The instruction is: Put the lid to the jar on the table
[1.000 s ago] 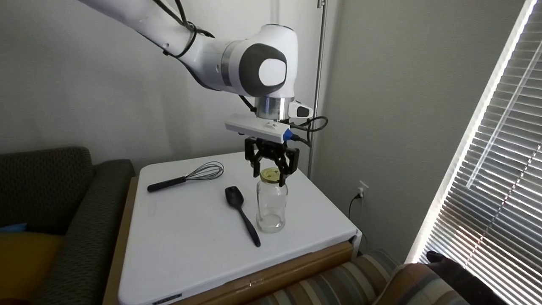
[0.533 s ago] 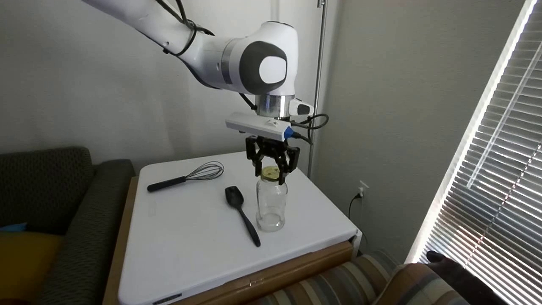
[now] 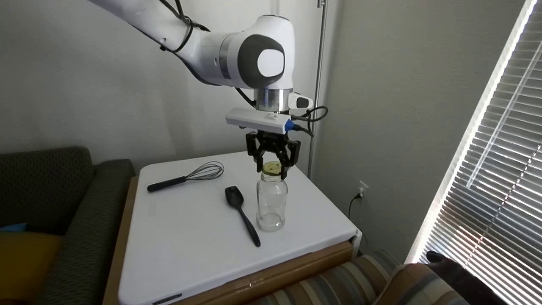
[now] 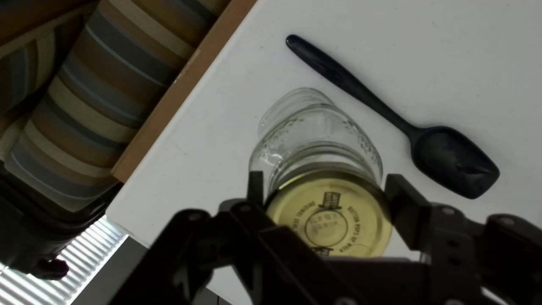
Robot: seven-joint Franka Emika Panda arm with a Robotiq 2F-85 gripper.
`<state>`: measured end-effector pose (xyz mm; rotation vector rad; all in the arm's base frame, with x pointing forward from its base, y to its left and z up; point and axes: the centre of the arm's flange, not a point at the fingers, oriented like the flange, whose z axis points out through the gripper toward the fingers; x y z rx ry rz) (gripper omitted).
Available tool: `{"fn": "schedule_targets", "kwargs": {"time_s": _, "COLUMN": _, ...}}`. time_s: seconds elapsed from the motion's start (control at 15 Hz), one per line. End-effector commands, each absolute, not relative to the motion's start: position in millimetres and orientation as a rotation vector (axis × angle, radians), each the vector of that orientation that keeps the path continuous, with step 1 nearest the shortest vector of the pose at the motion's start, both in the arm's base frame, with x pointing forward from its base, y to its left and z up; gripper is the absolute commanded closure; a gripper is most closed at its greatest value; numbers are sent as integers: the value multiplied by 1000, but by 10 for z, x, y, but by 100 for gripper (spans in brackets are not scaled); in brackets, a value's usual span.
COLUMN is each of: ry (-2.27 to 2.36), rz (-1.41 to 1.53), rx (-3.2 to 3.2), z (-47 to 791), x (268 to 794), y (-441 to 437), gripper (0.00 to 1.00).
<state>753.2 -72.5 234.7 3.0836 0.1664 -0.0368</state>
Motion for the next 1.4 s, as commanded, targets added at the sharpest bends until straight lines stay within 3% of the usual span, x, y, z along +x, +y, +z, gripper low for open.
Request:
{"fn": "schedule_targets", "kwargs": {"time_s": 0.0, "ry": 226, "rz": 13, "rx": 3024, "z": 2537, "x": 7457, "y": -633, "gripper": 54}}
{"fn": "schedule_targets", "kwargs": {"time_s": 0.6, "ry": 812, "rz": -5, "rx": 3095, "z": 2613, "x": 7404, "y": 301, "gripper": 54}}
{"fn": "schedule_targets", "kwargs": {"time_s": 1.33, "ry": 1078, "rz": -297, "rx": 2978, "z": 1495, "x": 6835, "y": 1602, "gripper": 54}}
